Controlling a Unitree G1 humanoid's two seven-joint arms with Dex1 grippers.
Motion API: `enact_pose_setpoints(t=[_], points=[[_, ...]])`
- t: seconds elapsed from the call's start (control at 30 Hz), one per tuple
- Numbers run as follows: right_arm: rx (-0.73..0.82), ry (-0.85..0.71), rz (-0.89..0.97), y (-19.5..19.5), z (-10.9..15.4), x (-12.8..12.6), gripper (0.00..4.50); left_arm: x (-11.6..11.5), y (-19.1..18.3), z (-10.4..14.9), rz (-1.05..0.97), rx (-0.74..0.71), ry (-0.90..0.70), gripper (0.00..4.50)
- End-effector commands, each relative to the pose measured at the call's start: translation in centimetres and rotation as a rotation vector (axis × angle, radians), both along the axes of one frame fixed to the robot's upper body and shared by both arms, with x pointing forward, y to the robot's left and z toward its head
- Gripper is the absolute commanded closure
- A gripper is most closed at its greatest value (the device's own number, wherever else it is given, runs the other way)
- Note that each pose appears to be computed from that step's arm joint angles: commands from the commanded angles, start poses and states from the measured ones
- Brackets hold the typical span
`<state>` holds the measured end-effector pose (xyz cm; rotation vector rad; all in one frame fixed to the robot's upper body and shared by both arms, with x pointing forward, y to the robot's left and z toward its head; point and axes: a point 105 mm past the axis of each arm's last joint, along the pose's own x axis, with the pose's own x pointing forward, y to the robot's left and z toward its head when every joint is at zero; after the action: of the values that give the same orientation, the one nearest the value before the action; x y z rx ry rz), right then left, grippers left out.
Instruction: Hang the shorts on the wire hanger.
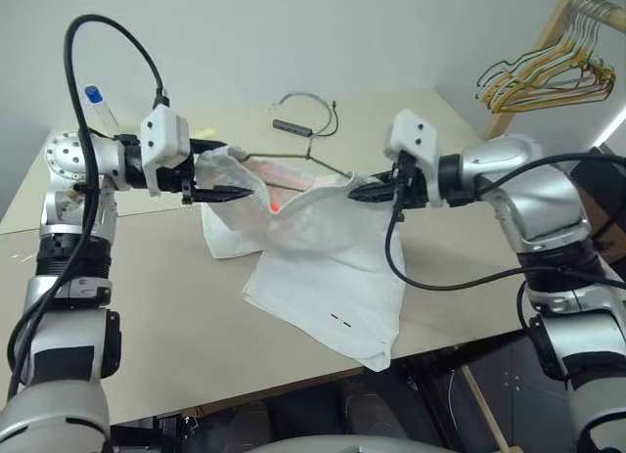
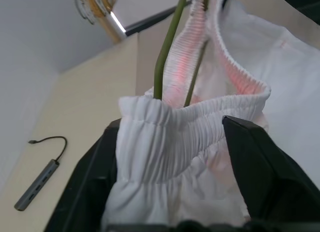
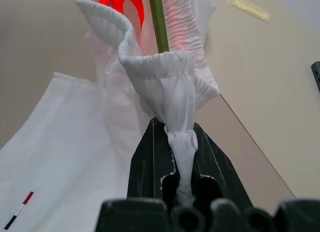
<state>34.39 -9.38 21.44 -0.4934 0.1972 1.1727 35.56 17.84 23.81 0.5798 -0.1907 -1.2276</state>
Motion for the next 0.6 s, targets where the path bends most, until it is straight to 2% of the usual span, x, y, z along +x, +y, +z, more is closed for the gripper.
enact_pose_setpoints(t=[0.03, 0.1, 0.2, 0.37, 0.6], points=[[0.069, -0.043, -0.087, -1.6, 2.0, 0.0, 4.5, -0.8, 1.6, 6.6, -0.014, -0.381, -0.088, 0.23], [0.089, -0.034, -0.152, -2.7, 1.9, 0.0, 4.5, -1.8, 2.9, 8.5, -0.048, -0.565, -0.101, 0.06], [0.116, -0.016, -0.251, -4.5, 1.7, -0.2, 4.5, -2.1, 3.6, 8.1, -0.012, -0.624, -0.104, 0.06], [0.156, 0.022, -0.461, -8.0, 1.4, -0.4, 4.5, -2.1, 3.0, 6.5, 0.041, -0.652, -0.085, 0.06], [0.175, 0.091, -0.74, -12.9, 1.3, -1.4, 4.5, -2.4, 0.4, 4.1, 0.002, -0.577, -0.053, 0.06]])
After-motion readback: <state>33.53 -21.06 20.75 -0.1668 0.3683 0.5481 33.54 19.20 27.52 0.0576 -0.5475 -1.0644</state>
